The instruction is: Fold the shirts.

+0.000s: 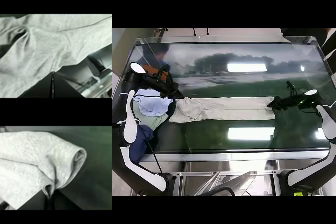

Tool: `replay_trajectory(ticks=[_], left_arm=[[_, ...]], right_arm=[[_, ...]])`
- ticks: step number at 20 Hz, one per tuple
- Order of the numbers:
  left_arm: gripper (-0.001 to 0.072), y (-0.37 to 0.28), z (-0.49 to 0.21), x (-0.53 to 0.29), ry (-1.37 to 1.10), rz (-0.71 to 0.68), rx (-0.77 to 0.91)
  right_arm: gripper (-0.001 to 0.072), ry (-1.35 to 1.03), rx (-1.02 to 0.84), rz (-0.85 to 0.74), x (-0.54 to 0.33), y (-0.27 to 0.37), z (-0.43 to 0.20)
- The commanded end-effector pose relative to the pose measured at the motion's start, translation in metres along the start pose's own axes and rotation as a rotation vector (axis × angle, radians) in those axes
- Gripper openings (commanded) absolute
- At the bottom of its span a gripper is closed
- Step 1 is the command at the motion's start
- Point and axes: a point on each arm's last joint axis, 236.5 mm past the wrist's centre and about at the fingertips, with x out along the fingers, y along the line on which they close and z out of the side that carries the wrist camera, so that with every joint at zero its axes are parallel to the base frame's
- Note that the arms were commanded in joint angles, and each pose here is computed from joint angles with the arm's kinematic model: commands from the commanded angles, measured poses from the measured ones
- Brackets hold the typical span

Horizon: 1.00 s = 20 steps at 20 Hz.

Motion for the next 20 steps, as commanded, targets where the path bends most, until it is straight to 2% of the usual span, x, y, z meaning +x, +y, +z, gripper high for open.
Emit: replay_trajectory(ticks=[1, 6, 11, 17, 20], left_arm=[[0.0012, -0.056, 0.012, 0.029, -0.036, -0.099, 0.079], [0.0013, -0.137, 0.017, 0.156, -0.030, -0.117, 0.195], [0.0012, -0.217, 0.013, 0.254, -0.019, -0.180, 0.298], [0.0012, -0.225, 0.022, 0.284, -0.028, -0.194, 0.259], [0.0012, -0.248, 0.024, 0.264, -0.037, -0.297, 0.264]], right_arm=[[0.0016, 0.013, -0.061, 0.077, -0.025, 0.043, 0.015], [0.0016, -0.055, -0.227, 0.164, -0.102, 0.142, 0.037], [0.0016, -0.073, -0.290, 0.223, -0.143, 0.202, 0.026], [0.0017, -0.084, -0.336, 0.326, -0.146, 0.245, 0.019], [0.0017, -0.070, -0.358, 0.335, -0.132, 0.259, 0.017]])
